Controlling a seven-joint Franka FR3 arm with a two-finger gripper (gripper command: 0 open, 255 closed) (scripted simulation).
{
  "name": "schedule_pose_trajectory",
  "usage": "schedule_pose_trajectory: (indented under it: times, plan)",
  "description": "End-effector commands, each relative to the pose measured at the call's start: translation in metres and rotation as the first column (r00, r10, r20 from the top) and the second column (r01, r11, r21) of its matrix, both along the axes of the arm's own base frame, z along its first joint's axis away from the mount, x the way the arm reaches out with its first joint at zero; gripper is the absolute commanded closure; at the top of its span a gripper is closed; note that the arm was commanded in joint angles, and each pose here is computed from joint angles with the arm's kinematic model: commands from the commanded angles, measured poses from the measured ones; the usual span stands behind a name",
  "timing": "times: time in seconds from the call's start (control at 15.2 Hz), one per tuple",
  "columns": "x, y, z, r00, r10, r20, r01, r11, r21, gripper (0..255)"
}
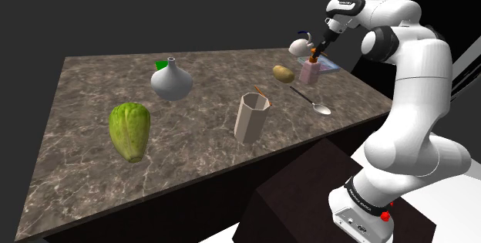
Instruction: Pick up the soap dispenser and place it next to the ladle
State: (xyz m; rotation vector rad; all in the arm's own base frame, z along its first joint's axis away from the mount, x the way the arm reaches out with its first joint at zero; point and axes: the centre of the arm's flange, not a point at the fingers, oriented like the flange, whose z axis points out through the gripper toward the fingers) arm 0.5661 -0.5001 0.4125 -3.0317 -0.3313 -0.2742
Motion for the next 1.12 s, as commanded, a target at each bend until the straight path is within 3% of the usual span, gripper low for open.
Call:
schedule_pose_trajectory:
  times: [0.0, 0.26, 0.33, 0.66, 0.92, 1.06]
  plan:
    - [0.000, 0.000, -0.001, 1.000, 0.000, 0.000, 0.000, 1.000, 0.000, 255]
    - [0.000, 0.000, -0.001, 1.000, 0.000, 0.000, 0.000, 1.000, 0.000, 255]
    - [0.000, 0.000, -0.001, 1.000, 0.000, 0.000, 0.000, 1.000, 0.000, 0]
    - [0.000, 0.000, -0.001, 1.000, 0.000, 0.000, 0.000, 1.000, 0.000, 0]
    - [-0.008, -0.005, 0.048, 1.000, 0.000, 0.000, 0.000, 1.000, 0.000, 0]
    - [-0.008, -0.005, 0.048, 1.000, 0.000, 0.000, 0.000, 1.000, 0.000, 0]
